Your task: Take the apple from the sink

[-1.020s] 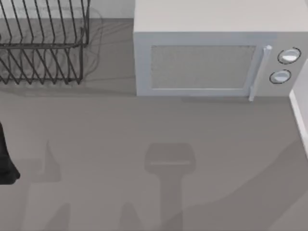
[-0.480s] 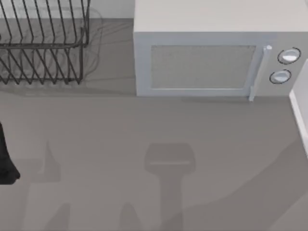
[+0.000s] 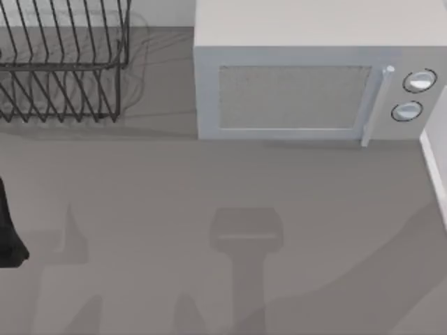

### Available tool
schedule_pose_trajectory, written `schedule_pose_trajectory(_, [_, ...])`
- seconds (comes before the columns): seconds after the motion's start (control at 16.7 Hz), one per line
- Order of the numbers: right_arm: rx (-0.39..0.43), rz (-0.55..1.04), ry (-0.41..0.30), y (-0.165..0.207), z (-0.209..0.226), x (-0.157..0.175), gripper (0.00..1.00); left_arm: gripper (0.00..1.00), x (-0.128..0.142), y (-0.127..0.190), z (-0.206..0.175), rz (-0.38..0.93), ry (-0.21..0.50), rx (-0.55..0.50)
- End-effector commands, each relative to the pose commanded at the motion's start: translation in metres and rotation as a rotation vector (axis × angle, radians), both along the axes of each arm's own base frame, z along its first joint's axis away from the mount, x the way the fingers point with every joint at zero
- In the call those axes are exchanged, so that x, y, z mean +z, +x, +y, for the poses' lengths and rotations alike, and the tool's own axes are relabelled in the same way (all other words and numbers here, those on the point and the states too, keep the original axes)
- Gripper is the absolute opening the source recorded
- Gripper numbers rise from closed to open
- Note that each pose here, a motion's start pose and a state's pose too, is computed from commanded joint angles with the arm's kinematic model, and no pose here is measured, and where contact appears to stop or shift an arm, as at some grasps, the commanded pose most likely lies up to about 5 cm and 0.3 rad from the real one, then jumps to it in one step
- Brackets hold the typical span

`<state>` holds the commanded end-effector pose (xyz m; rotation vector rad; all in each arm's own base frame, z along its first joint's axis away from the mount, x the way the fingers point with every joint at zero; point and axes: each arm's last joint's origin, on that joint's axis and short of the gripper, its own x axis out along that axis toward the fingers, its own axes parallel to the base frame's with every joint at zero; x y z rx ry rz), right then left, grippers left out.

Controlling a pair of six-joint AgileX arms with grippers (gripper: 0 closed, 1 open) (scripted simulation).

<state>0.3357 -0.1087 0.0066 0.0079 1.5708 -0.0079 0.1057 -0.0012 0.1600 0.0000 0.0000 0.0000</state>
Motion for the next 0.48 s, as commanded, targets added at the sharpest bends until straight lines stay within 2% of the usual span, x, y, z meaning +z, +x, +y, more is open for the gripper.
schedule_pose_trajectory(0.12, [0.000,0.000,0.000,0.000,0.000,0.000,0.00,1.00,0.000,0.000,0.000,0.000,0.000,0.000])
schedule_pose_trajectory(0.18, [-0.008,-0.052,-0.001,0.007,-0.001,0.028,0.00,1.00,0.000,0.000,0.000,0.000,0.000,0.000])
schedule_pose_trajectory(0.3, [-0.008,-0.054,-0.001,0.010,-0.002,0.031,0.00,1.00,0.000,0.000,0.000,0.000,0.000,0.000])
schedule_pose_trajectory(0.48, [-0.007,-0.061,-0.003,0.022,-0.007,0.056,0.00,1.00,0.000,0.000,0.000,0.000,0.000,0.000])
